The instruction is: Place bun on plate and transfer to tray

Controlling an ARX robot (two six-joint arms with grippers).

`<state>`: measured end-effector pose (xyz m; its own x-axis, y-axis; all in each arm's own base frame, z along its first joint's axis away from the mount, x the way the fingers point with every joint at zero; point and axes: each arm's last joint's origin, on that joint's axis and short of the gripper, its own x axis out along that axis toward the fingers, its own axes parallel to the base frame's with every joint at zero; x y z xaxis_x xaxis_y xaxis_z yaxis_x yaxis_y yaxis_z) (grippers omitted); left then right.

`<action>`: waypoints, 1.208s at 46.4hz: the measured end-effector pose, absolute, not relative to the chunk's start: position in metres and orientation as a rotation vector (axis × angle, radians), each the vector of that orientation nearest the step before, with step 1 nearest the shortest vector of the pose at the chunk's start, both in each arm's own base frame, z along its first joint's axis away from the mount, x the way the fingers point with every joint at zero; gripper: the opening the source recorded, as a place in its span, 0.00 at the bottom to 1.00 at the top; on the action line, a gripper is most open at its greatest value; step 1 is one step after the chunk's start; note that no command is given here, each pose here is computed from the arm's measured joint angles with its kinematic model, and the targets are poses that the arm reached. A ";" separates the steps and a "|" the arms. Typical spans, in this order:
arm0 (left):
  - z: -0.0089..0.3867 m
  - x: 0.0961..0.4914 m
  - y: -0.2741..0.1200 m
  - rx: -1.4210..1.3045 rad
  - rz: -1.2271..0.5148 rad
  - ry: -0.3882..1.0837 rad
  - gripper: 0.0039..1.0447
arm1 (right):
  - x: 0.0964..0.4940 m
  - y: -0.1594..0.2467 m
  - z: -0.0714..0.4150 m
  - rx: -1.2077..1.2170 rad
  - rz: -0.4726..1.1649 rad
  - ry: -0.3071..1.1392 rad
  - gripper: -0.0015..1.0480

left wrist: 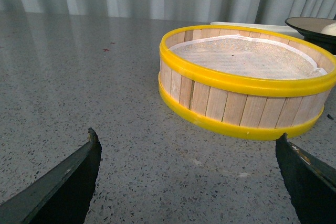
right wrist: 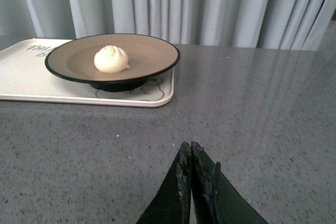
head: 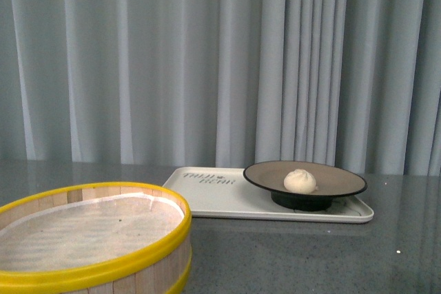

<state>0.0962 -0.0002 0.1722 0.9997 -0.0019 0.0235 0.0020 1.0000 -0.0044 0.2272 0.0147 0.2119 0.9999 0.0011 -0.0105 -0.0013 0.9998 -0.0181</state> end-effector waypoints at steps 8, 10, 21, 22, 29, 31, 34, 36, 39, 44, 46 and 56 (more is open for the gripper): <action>0.172 0.096 0.000 -0.004 -0.002 -0.023 0.94 | 0.208 0.008 0.201 -0.014 0.007 0.014 0.02; 0.172 0.096 0.000 -0.004 -0.002 -0.023 0.94 | 0.204 0.005 0.199 -0.014 0.021 0.013 0.02; 0.172 0.096 0.000 -0.004 -0.002 -0.023 0.94 | 0.182 0.000 0.189 -0.012 -0.002 0.010 0.02; 0.172 0.096 0.000 -0.004 -0.002 -0.023 0.94 | 0.180 0.000 0.187 -0.012 -0.001 0.010 0.02; 0.172 0.096 0.000 -0.004 -0.001 -0.023 0.94 | 0.169 0.000 0.183 -0.012 0.000 0.010 0.02; 0.172 0.096 0.000 -0.004 -0.002 -0.023 0.94 | 0.166 0.000 0.181 -0.012 0.000 0.011 0.02; 0.172 0.096 0.000 -0.004 -0.002 -0.023 0.94 | 0.159 0.000 0.178 -0.011 0.000 0.013 0.02; 0.172 0.096 0.000 -0.004 -0.002 -0.023 0.94 | 0.156 0.000 0.177 -0.012 0.000 0.014 0.02; 0.172 0.096 0.000 -0.004 -0.002 -0.023 0.94 | 0.151 0.000 0.176 -0.011 0.000 0.012 0.02; 0.172 0.096 0.000 -0.005 -0.002 -0.023 0.94 | 0.144 0.000 0.171 -0.011 -0.001 0.007 0.02; 0.172 0.096 0.000 -0.004 -0.002 -0.023 0.94 | 0.141 0.000 0.168 -0.011 0.000 -0.004 0.02; 0.172 0.096 0.000 -0.004 -0.002 -0.023 0.94 | 0.131 0.000 0.166 -0.011 0.000 0.000 0.02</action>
<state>0.0962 -0.0002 0.1722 0.9997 -0.0015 0.0235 0.0016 1.0000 -0.0044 0.1308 0.0001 0.1663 1.0000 0.0000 -0.0002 0.0000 0.9999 -0.0109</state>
